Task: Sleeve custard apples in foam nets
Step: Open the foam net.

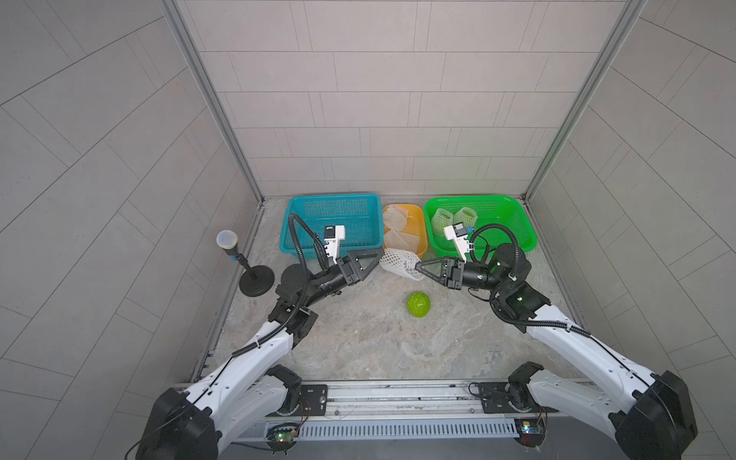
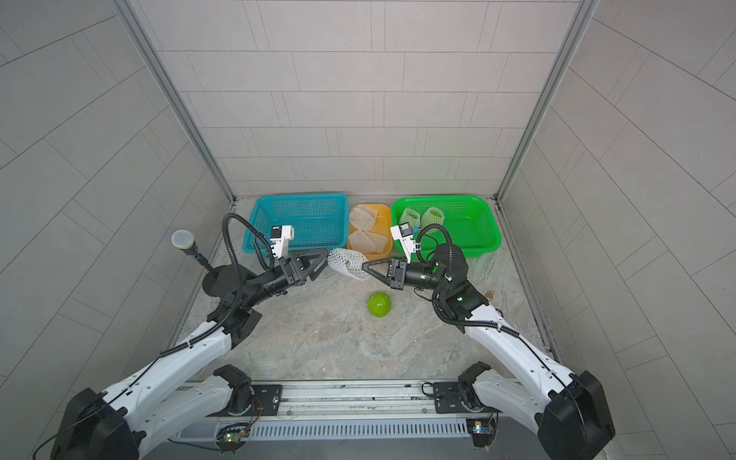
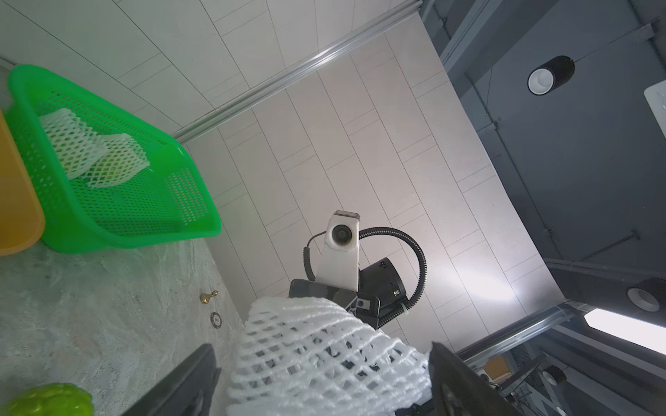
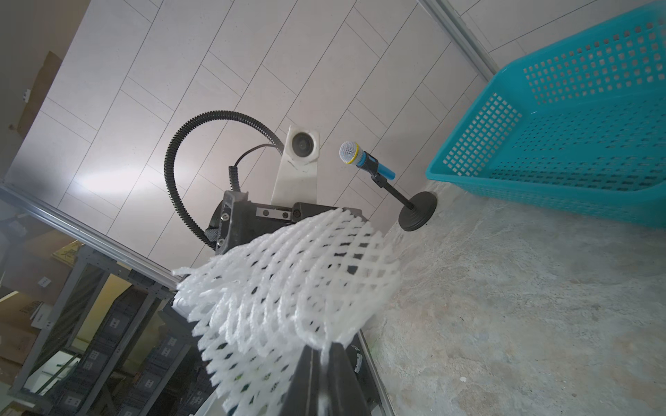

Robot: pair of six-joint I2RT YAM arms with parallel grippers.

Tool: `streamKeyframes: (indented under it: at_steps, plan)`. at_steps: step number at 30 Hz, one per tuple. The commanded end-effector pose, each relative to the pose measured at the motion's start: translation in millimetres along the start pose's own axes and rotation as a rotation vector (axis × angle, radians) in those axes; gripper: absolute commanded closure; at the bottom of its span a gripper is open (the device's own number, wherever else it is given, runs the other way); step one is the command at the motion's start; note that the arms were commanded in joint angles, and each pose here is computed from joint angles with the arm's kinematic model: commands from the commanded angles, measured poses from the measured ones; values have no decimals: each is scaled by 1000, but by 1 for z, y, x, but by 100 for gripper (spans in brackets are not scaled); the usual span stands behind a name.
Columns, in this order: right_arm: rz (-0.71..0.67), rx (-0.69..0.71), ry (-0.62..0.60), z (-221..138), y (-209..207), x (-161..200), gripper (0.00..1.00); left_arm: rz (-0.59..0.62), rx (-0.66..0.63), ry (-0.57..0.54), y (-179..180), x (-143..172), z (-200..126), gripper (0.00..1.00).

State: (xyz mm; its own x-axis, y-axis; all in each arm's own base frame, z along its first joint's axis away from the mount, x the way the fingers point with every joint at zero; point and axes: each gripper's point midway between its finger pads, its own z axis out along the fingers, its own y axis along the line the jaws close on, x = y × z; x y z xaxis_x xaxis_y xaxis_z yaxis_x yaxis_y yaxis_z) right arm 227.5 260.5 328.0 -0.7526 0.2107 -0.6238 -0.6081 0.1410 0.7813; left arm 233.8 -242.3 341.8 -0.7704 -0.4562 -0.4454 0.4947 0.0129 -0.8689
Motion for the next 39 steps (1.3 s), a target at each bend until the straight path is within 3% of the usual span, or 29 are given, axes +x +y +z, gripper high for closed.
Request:
streamKeyframes:
  at_steps: [1, 11, 14, 21, 26, 29, 34, 39]
  plan:
    - [-11, -13, -26, 0, 4, -6, 90, 26, 77, 44, -15, 10, 1, 12]
    - [24, -7, -72, -1, -1, -19, 90, 6, 52, 25, -2, 19, -10, 45]
    - [22, -16, -67, -1, 1, -19, 90, 8, 48, 27, -1, 20, -11, 59]
    - [36, -54, -11, 3, 5, -7, 87, 9, 78, 46, -5, 22, -7, 75]
    - [36, -44, -3, 4, 2, -4, 85, -26, 90, 46, 1, 22, -2, 100]
    - [34, -40, -12, 2, 2, -8, 75, -48, 100, 14, 5, 19, -3, 100]
    - [25, 11, -105, -17, -10, -28, 40, -52, 146, -30, -2, 10, -4, 100]
    - [73, 84, -291, -54, -37, -62, 32, -34, 178, -65, -11, 2, -8, 100]
